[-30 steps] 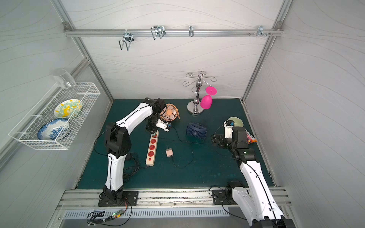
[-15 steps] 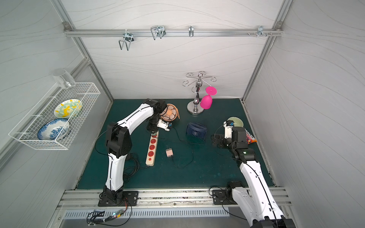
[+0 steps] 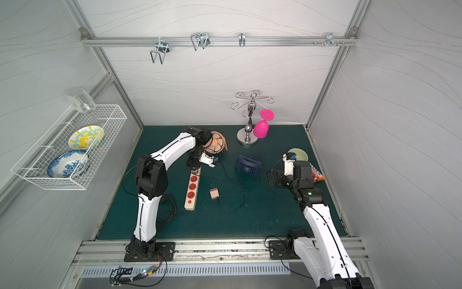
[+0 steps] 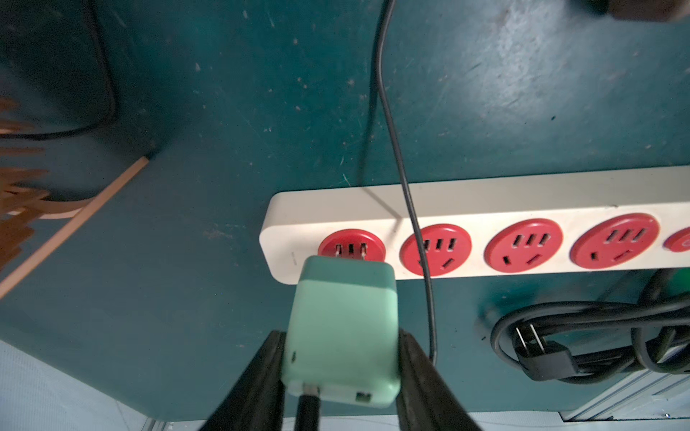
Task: Plug the desk fan into the power strip
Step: Insert the plug into the socket.
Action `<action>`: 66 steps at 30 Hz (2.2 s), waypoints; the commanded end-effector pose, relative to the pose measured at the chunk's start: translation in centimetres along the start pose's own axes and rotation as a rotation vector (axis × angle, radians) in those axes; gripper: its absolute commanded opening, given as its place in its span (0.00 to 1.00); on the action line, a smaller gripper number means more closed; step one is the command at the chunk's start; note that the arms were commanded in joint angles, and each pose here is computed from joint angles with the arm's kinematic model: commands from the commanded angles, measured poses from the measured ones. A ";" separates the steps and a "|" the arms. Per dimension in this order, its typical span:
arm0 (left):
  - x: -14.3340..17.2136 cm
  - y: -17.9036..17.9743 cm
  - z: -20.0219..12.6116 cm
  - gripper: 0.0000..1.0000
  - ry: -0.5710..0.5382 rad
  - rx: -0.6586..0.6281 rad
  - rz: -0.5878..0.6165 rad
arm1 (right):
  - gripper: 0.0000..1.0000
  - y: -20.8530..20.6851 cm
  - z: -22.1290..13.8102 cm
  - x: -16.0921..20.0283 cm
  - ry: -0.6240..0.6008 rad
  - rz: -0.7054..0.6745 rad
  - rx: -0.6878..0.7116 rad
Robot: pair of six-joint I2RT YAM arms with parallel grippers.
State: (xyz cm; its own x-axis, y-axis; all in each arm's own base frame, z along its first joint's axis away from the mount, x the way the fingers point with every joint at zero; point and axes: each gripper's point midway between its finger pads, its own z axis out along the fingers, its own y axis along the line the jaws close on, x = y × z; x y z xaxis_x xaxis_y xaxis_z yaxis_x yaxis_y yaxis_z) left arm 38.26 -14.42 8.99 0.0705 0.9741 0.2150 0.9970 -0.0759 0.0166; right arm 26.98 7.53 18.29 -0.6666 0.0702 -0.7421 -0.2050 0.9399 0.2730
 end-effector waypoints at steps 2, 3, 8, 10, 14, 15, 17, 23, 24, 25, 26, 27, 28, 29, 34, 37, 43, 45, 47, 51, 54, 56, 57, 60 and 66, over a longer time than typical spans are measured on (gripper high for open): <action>-0.3 0.3 1.2 0.00 0.017 0.003 -0.012 | 0.99 0.1 -0.1 -0.1 -0.021 -0.026 -0.001; -0.4 0.4 1.2 0.00 0.012 0.001 -0.016 | 0.99 0.1 -0.1 -0.2 -0.023 -0.027 -0.001; -1.0 0.0 1.8 0.00 -0.008 0.001 -0.030 | 0.99 0.1 -0.1 -0.2 -0.023 -0.025 -0.001; -1.2 -0.1 2.1 0.00 -0.020 -0.006 -0.037 | 0.99 0.1 -0.1 -0.1 -0.022 -0.025 -0.001; -1.4 -1.5 3.8 0.00 -0.028 0.024 -0.035 | 0.99 0.1 -0.1 -0.1 -0.021 -0.025 -0.001; -1.5 -1.8 4.1 0.00 -0.031 0.030 -0.033 | 0.99 0.1 -0.1 -0.1 -0.023 -0.026 -0.001; -2.0 -1.8 4.3 0.00 -0.046 0.034 -0.035 | 0.99 0.1 -0.1 -0.2 -0.023 -0.026 -0.001; -3.0 -2.0 4.7 0.00 -0.076 0.063 -0.049 | 0.99 0.0 -0.1 -0.1 -0.020 -0.026 0.003; -3.1 -2.1 4.9 0.00 -0.078 0.068 -0.048 | 0.99 0.0 0.0 -0.1 -0.019 -0.026 0.003; -3.2 -2.1 5.0 0.00 -0.078 0.072 -0.046 | 0.99 0.0 0.0 -0.1 -0.020 -0.026 0.003; -3.2 -2.0 5.1 0.00 -0.077 0.076 -0.041 | 0.99 0.0 0.0 -0.1 -0.019 -0.026 0.003; -3.4 -1.9 5.3 0.00 -0.074 0.082 -0.038 | 0.99 0.0 0.0 -0.1 -0.019 -0.025 0.002; -3.5 -1.9 5.2 0.00 -0.071 0.089 -0.033 | 0.99 0.0 0.0 -0.1 -0.020 -0.026 0.003; -3.6 -1.9 5.4 0.00 -0.063 0.100 -0.029 | 0.99 0.0 0.0 -0.1 -0.019 -0.025 0.003; -4.0 -1.3 5.1 0.00 -0.063 0.104 -0.030 | 0.99 -0.1 0.0 0.0 -0.017 -0.024 0.007; -3.5 -2.0 5.4 0.00 -0.065 0.107 -0.028 | 0.99 0.0 0.1 0.0 -0.016 -0.024 0.003; -2.4 -3.0 6.0 0.00 -0.050 0.113 -0.034 | 0.99 0.0 0.2 -0.1 -0.021 -0.025 0.001; -2.8 -3.1 6.2 0.00 -0.067 0.116 -0.040 | 0.99 0.0 0.1 -0.1 -0.022 -0.025 0.003; -3.2 -2.9 6.6 0.00 -0.079 0.116 -0.035 | 0.99 0.0 0.1 -0.1 -0.022 -0.024 0.005; -3.8 -2.1 7.8 0.00 -0.069 0.142 -0.017 | 0.99 0.0 0.2 -0.1 -0.020 -0.023 0.002; -4.1 -2.1 8.5 0.00 -0.052 0.171 -0.021 | 0.99 -0.1 0.1 -0.1 -0.023 -0.022 0.006; -4.5 -2.1 8.6 0.00 -0.052 0.168 -0.021 | 0.99 -0.1 0.1 -0.1 -0.023 -0.023 0.009; -4.6 -2.4 8.8 0.00 -0.053 0.171 -0.024 | 0.99 -0.2 0.1 -0.1 -0.023 -0.021 0.011; -4.5 -3.4 9.2 0.00 -0.065 0.173 -0.036 | 0.99 -0.3 0.1 -0.2 -0.027 -0.017 0.018; -4.1 -3.6 9.5 0.00 -0.074 0.153 -0.033 | 0.99 -1.1 0.0 -0.3 -0.038 0.014 0.068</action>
State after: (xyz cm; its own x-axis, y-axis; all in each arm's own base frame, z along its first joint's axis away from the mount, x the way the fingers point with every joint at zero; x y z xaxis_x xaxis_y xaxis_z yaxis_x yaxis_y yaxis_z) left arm 37.13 -15.24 6.45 0.0154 0.9814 0.1913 0.9986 -0.0249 0.0472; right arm 27.24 6.91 18.11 -0.6563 0.0779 -0.7504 -0.1742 0.9521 0.2512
